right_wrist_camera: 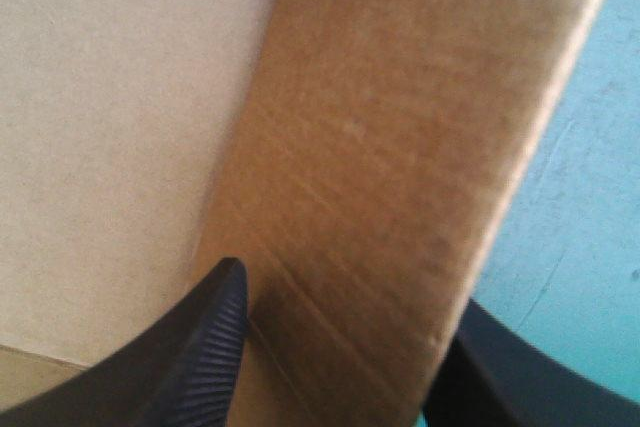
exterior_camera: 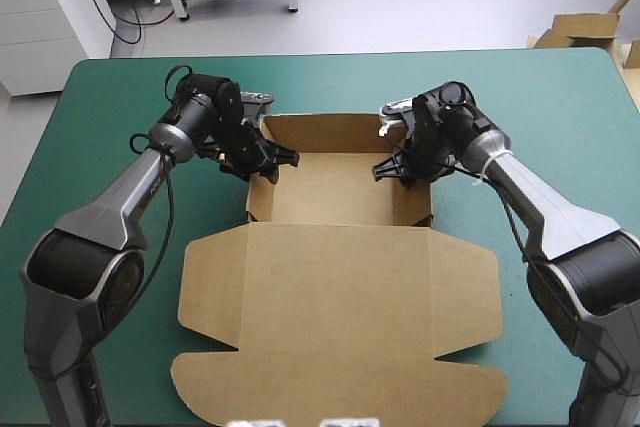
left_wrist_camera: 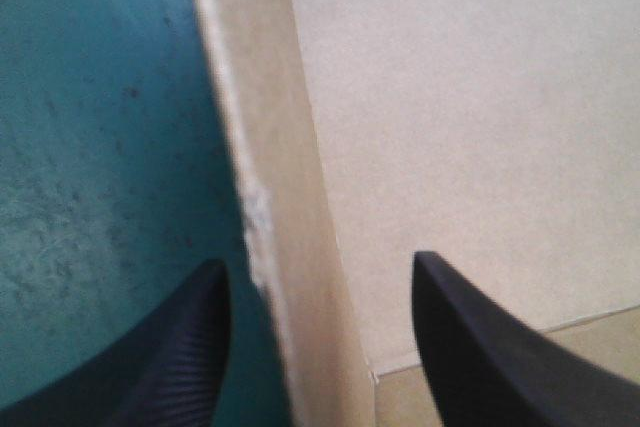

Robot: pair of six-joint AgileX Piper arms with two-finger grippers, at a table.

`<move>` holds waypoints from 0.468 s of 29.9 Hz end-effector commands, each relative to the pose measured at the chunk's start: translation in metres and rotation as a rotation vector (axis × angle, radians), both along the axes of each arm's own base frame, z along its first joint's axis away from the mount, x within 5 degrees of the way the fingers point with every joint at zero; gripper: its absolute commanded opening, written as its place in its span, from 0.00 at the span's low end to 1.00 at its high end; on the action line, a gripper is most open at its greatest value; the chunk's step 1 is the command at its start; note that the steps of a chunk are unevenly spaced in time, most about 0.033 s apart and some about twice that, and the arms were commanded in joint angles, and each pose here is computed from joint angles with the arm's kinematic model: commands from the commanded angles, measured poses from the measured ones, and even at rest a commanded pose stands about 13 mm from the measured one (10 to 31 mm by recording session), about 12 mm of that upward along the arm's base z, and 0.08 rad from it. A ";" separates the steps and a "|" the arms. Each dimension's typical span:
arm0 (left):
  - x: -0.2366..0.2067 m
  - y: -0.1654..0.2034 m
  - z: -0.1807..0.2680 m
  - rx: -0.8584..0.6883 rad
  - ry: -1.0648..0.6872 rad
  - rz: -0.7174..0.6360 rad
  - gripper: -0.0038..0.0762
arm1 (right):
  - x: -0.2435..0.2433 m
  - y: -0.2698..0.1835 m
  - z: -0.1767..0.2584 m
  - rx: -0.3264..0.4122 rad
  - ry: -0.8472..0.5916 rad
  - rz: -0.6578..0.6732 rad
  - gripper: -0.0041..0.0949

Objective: Fold the box

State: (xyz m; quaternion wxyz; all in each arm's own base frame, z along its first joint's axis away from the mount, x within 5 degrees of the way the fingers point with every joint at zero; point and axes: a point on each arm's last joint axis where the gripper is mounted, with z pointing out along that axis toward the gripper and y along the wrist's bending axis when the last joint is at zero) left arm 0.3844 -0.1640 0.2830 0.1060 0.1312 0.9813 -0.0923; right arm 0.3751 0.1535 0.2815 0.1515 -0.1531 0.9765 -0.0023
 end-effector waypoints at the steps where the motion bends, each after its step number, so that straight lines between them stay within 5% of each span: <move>1: -0.009 -0.002 0.035 -0.048 -0.094 -0.046 0.72 | -0.004 -0.006 0.034 -0.001 -0.119 0.019 0.58; 7: -0.009 -0.003 0.063 -0.075 -0.150 -0.053 0.73 | -0.002 -0.005 0.059 0.018 -0.173 0.013 0.58; 14: -0.015 0.004 0.136 -0.097 -0.409 -0.083 0.72 | -0.006 -0.008 0.109 0.087 -0.319 -0.019 0.58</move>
